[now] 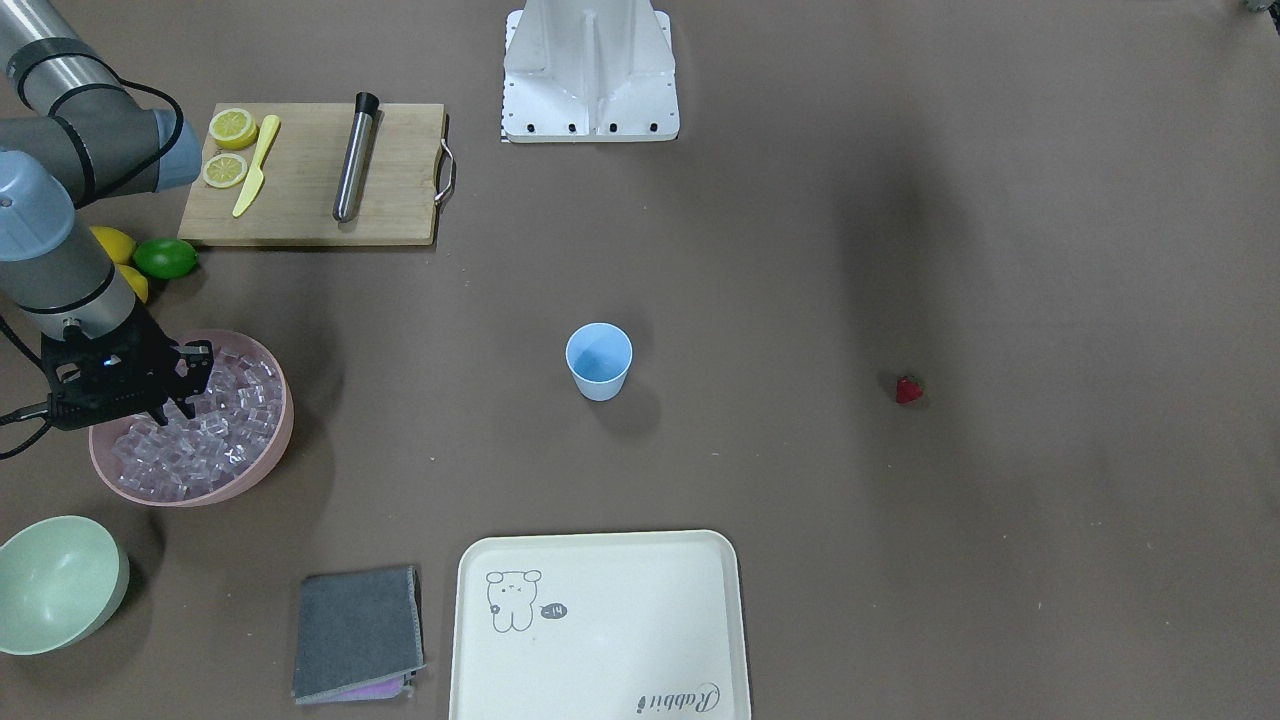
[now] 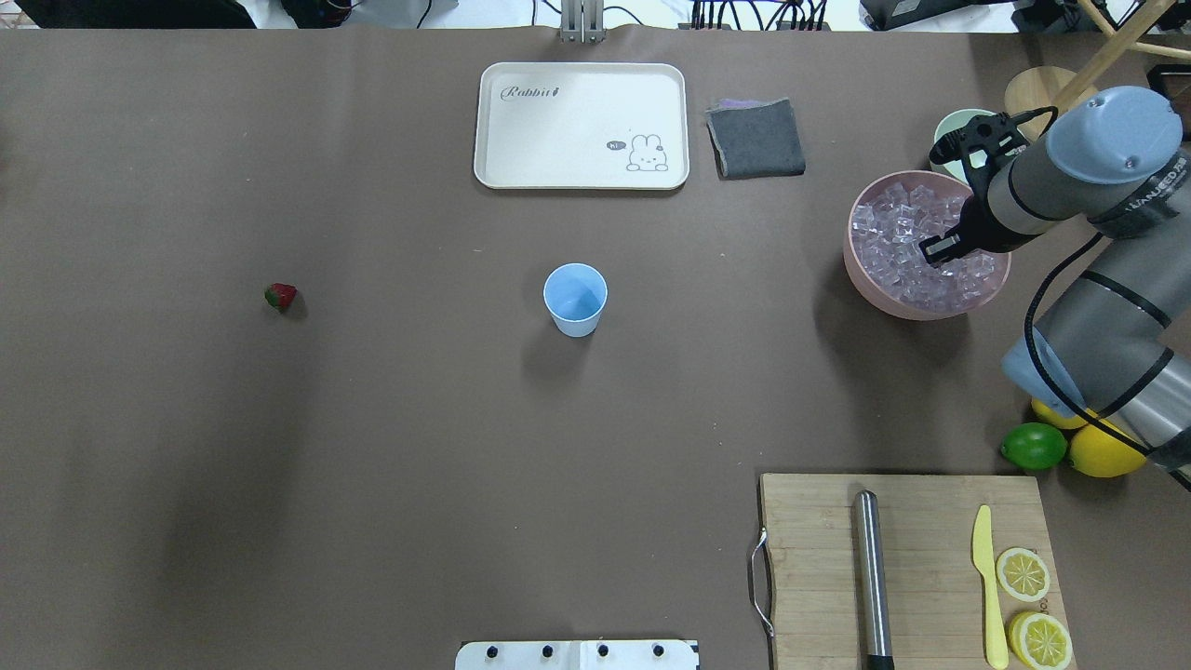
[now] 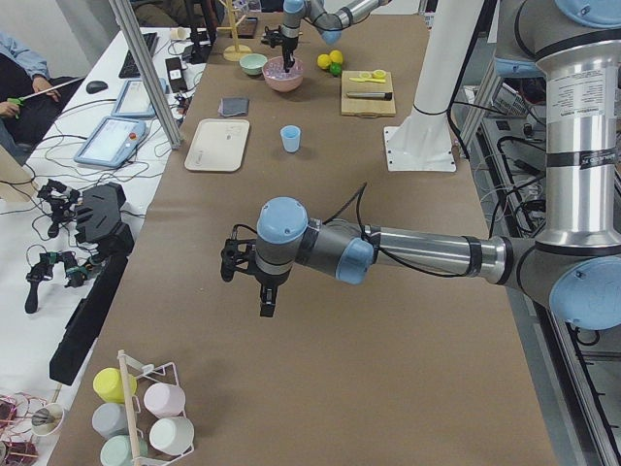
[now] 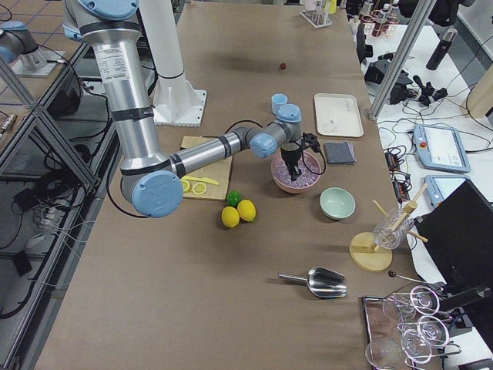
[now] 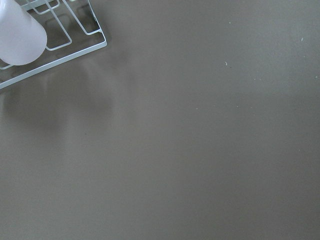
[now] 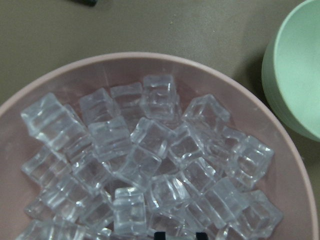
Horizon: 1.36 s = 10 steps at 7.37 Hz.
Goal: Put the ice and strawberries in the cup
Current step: 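Lower the right gripper into the ice and grasp an ice cube, then lift the ice cube and carry it over the light-blue cup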
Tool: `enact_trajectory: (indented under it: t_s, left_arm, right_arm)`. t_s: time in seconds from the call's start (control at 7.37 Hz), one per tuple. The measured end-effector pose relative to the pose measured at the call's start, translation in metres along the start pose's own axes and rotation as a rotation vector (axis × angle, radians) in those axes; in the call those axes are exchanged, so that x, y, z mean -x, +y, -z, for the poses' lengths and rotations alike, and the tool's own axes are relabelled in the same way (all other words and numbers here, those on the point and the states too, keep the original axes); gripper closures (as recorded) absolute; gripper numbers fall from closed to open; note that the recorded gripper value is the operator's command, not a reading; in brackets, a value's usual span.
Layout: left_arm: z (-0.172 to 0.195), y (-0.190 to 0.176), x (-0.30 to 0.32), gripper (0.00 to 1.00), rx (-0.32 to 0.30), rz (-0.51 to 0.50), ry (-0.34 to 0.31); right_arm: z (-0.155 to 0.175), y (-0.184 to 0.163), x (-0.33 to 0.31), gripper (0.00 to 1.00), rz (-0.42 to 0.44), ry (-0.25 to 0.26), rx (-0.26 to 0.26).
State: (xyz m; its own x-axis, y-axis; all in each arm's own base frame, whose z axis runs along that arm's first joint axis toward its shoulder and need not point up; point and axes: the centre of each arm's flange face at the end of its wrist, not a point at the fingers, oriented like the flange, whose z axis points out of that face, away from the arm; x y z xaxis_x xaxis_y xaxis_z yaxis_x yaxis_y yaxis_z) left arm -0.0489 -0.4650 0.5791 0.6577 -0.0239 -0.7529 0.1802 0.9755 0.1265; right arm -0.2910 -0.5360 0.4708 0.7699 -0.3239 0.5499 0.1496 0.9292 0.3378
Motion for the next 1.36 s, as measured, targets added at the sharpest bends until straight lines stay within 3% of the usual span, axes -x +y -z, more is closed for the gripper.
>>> enact_trajectory:
  t_s: [0.14,0.54,0.95,1.36]
  left_arm:
    - [0.000,0.000,0.000,0.02,0.000,-0.001,0.001]
    - [0.002,-0.001,-0.002,0.02,-0.004,-0.004,0.001]
    - [0.003,-0.001,-0.003,0.02,-0.006,-0.007,0.003]
    - [0.004,-0.003,-0.005,0.02,-0.009,-0.011,0.004]
  right_arm:
    - [0.000,0.000,0.000,0.99,0.000,0.000,0.000]
    - [0.021,-0.016,-0.005,1.00,-0.016,-0.016,-0.024]
    - [0.083,-0.086,0.032,1.00,-0.068,-0.052,-0.021]
    - [0.125,-0.127,0.108,1.00,-0.162,-0.112,-0.020]
